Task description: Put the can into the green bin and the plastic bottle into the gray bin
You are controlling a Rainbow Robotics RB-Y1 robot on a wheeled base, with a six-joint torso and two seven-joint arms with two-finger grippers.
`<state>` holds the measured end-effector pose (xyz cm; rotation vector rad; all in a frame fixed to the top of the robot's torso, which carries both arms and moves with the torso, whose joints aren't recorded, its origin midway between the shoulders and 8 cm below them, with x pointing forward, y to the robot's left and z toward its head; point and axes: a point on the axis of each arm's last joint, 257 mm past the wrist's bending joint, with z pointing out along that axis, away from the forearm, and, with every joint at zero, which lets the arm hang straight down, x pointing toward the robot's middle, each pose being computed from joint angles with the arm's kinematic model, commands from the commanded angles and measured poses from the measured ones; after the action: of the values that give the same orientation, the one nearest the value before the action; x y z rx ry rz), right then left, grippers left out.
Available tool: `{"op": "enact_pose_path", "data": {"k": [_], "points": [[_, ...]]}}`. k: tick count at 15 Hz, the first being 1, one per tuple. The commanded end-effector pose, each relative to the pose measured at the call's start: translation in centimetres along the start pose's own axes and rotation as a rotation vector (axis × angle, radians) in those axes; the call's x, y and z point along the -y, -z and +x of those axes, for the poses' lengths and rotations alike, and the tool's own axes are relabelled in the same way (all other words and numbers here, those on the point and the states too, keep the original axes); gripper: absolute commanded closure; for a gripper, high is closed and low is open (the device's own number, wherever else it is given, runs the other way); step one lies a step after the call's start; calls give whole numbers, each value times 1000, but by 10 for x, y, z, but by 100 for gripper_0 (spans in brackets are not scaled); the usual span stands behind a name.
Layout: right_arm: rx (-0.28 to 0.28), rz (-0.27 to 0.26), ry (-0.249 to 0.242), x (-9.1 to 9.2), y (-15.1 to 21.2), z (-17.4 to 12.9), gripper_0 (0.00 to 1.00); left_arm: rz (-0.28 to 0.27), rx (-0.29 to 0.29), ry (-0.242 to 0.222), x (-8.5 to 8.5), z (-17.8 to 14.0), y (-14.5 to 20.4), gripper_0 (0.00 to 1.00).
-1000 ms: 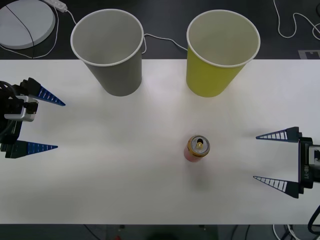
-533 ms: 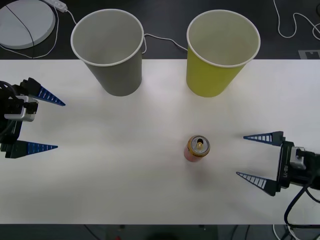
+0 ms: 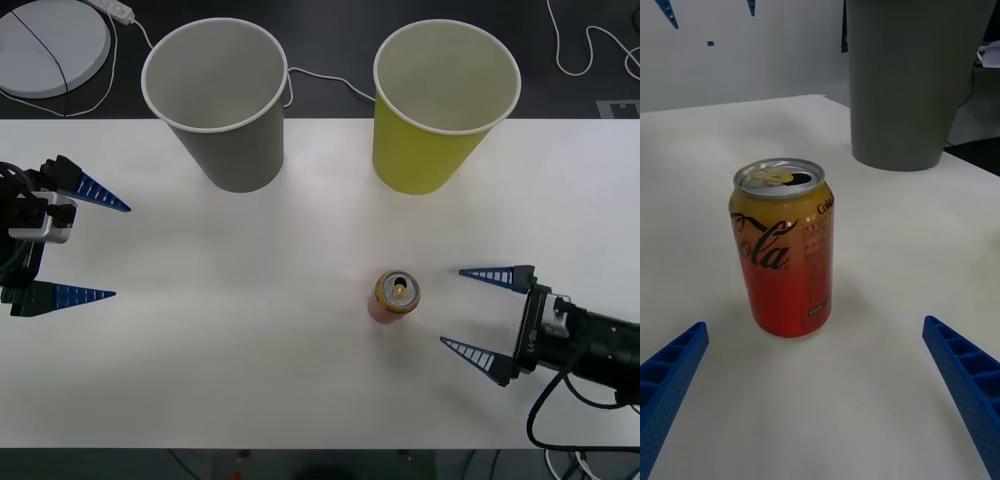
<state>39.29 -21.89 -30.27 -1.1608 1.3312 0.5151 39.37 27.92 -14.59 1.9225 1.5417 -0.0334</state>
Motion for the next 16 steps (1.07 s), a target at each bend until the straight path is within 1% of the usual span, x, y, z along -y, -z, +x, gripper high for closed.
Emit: {"op": "enact_pose_path", "data": {"k": [1, 4, 9, 16], "points": [[1, 9, 4, -2, -17, 2, 0, 0, 0, 0, 0, 0, 0, 0], [7, 8, 7, -6, -36, 1, 0, 0, 0, 0, 0, 0, 0, 0], [36, -11, -1, -20, -65, -6, 0, 0, 0, 0, 0, 0, 0, 0], [57, -10, 4, -28, -89, -12, 0, 0, 0, 0, 0, 0, 0, 0]]}}
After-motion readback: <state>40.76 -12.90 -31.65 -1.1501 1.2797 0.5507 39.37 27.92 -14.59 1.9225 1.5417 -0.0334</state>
